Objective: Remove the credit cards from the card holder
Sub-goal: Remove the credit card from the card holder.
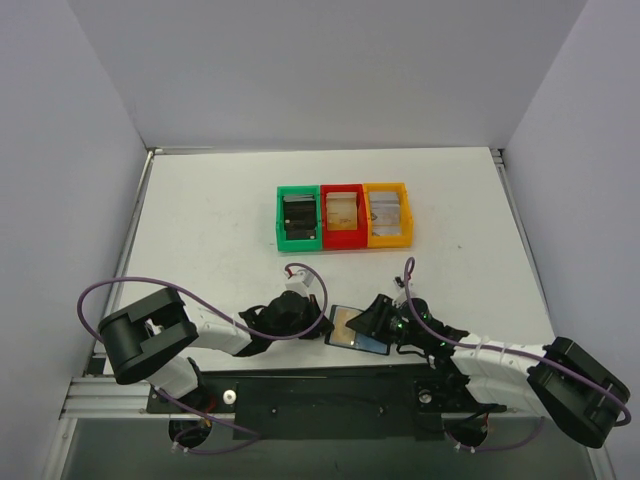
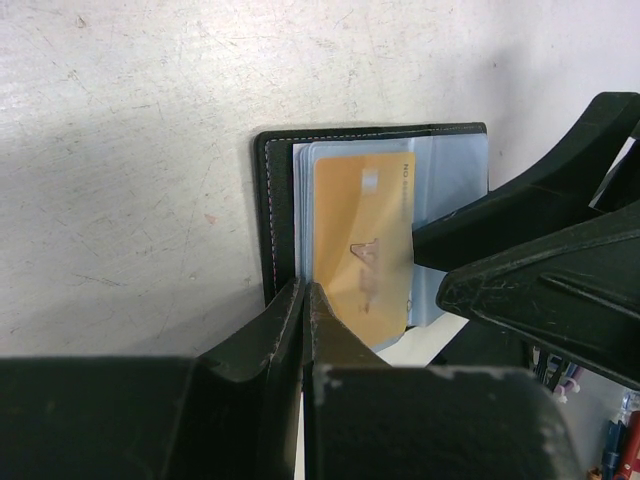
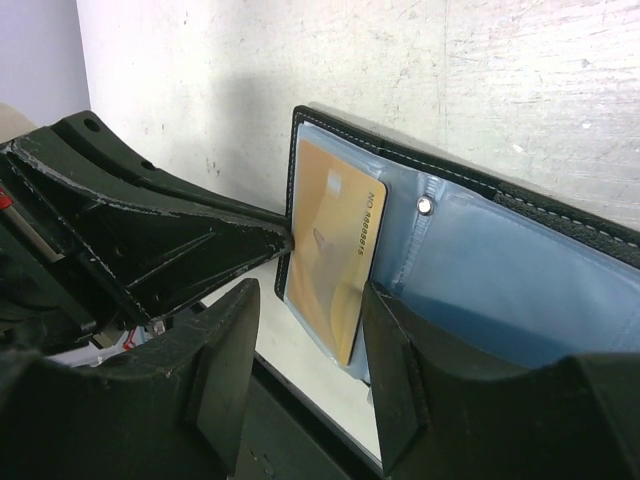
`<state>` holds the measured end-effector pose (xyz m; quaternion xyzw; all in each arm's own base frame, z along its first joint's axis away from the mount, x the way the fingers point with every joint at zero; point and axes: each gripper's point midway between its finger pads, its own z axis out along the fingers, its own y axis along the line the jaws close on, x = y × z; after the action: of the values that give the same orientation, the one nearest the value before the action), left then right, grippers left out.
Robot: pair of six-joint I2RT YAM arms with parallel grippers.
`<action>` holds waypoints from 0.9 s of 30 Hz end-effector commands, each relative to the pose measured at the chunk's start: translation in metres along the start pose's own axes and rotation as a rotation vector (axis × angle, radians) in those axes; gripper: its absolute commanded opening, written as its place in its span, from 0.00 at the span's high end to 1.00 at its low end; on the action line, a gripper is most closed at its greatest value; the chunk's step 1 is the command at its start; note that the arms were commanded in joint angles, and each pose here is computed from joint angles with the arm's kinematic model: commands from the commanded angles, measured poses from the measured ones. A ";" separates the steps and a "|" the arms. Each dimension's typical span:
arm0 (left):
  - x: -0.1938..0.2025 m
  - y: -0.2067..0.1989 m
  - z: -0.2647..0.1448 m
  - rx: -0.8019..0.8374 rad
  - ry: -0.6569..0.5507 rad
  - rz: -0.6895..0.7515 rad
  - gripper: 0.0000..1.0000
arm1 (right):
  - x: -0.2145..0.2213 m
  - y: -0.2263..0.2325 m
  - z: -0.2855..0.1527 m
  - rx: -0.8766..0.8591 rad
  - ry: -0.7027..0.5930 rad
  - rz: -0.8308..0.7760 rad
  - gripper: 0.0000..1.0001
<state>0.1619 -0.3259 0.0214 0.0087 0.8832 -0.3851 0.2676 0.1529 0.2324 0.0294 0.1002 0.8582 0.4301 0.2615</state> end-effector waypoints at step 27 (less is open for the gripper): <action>0.034 0.026 0.005 -0.097 0.139 0.069 0.90 | -0.005 0.071 -0.005 -0.324 0.017 0.002 0.59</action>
<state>0.1655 -0.3280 0.0204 0.0136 0.8837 -0.3796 0.2733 0.1717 0.2356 0.0440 0.1129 0.8298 0.4566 0.3002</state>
